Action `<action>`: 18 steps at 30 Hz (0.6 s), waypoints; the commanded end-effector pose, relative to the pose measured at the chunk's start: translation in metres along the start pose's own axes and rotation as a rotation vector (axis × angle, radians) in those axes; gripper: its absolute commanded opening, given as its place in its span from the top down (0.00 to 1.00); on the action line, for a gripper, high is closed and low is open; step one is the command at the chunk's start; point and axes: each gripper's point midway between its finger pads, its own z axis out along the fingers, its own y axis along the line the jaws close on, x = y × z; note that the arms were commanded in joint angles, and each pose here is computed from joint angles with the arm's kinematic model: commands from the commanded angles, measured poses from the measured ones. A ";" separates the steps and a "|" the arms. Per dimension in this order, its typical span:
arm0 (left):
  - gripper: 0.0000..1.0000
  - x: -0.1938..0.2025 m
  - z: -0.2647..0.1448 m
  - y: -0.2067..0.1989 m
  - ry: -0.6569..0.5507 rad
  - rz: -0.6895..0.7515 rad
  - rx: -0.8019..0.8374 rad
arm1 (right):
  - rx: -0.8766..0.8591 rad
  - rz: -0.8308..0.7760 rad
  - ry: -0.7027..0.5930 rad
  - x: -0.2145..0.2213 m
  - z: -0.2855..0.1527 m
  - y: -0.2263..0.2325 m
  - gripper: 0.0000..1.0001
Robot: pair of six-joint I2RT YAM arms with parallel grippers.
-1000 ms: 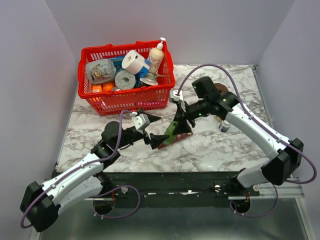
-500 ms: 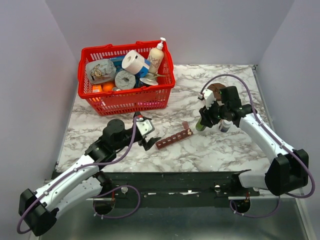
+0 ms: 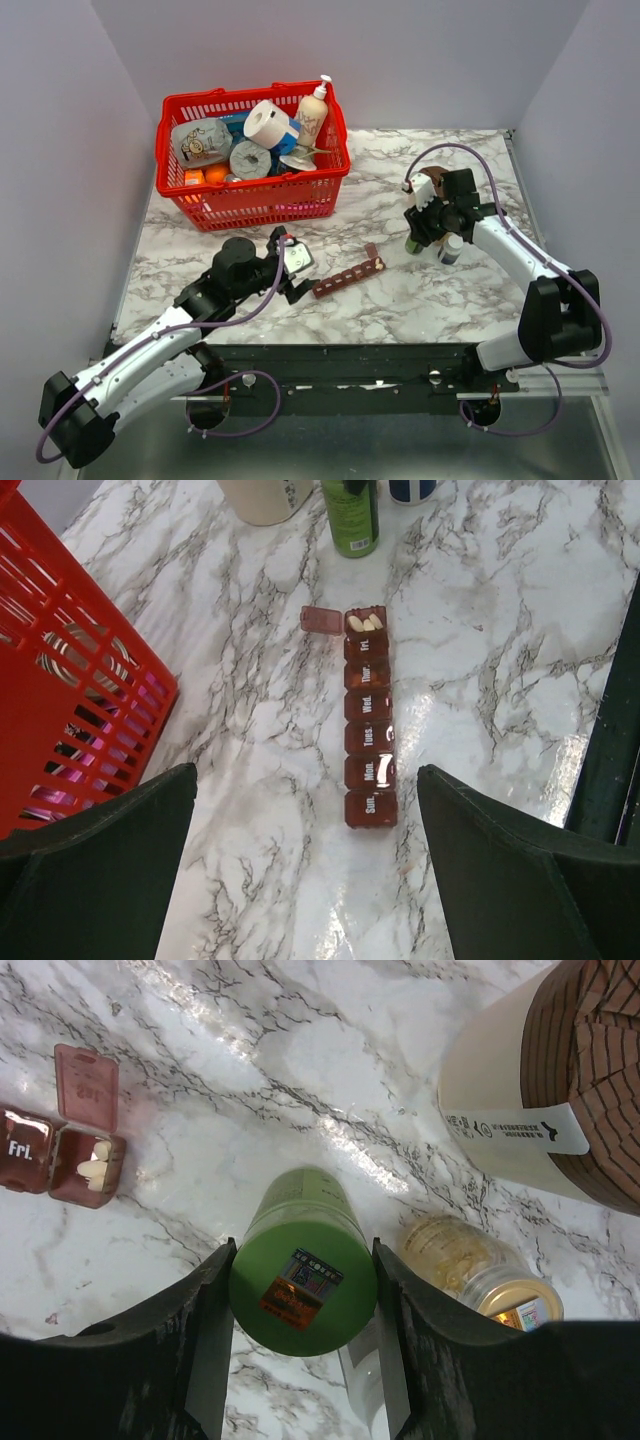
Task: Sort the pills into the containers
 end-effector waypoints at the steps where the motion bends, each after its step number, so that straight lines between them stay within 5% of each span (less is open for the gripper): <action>1: 0.01 0.012 0.002 0.002 0.032 -0.026 -0.019 | 0.042 -0.015 -0.017 -0.002 0.002 -0.012 0.70; 8: 0.01 0.016 0.007 0.010 0.059 -0.076 -0.063 | 0.045 -0.016 -0.007 0.003 0.000 -0.017 0.63; 18: 0.01 0.040 0.021 0.001 0.156 -0.070 0.014 | -0.045 -0.071 -0.110 -0.029 -0.035 0.002 0.15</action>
